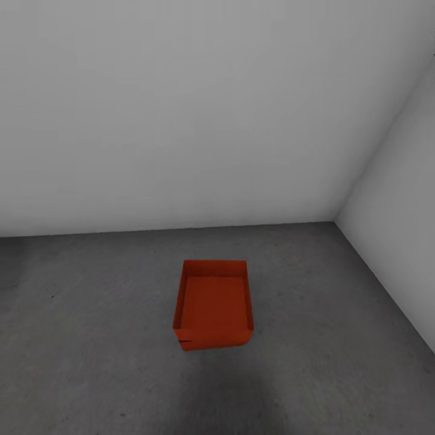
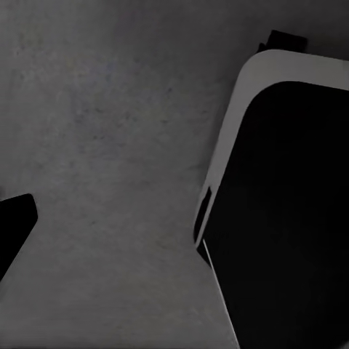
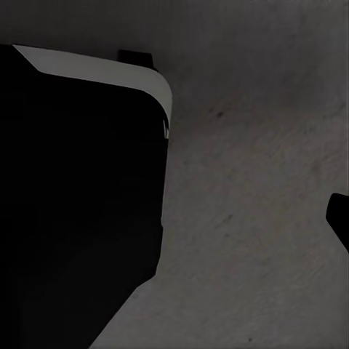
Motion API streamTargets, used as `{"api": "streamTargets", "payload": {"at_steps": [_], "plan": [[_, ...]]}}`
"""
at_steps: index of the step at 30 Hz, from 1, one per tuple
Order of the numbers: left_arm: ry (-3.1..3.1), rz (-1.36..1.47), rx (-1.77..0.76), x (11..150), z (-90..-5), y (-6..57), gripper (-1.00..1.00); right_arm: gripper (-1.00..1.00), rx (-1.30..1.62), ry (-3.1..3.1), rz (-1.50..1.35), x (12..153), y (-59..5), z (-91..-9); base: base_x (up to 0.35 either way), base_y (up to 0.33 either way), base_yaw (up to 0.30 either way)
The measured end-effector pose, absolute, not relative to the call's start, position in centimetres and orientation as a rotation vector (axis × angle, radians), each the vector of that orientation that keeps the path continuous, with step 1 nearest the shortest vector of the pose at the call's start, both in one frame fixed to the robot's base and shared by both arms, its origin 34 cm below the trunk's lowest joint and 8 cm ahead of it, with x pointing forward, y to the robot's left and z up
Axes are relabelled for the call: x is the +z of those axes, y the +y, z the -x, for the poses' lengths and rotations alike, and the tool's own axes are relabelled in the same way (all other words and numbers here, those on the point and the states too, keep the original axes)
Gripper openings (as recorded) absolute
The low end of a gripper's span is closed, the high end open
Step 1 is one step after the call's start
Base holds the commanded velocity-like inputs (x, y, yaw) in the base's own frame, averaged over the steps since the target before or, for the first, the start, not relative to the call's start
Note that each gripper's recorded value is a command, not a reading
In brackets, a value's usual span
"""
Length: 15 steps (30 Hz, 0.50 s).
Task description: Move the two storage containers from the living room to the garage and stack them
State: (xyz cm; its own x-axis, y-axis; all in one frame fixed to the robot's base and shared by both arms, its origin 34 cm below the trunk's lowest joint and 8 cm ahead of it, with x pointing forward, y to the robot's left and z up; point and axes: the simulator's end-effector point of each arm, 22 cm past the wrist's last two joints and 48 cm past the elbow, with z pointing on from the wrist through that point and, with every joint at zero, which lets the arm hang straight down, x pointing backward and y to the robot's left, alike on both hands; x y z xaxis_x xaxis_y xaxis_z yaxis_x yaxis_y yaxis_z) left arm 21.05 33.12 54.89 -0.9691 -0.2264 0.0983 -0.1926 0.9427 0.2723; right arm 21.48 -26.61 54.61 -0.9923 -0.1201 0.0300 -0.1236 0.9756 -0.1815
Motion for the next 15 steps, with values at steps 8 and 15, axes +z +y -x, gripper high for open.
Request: {"api": "streamTargets", "payload": {"at_steps": [8, 15], "plan": [[-2.958, -0.313, -0.415, 55.3, -19.5, 34.0, 1.0, 1.0, 0.293, -3.115, -0.19, 54.7, -26.8, -21.9, 0.0, 0.0, 0.0], [-2.956, -0.304, -0.422, 55.7, -17.4, 34.1, 1.0, 1.0, 0.292, -3.11, -0.192, 54.9, -26.8, -21.1, 0.0, 0.0, 0.0]]}}
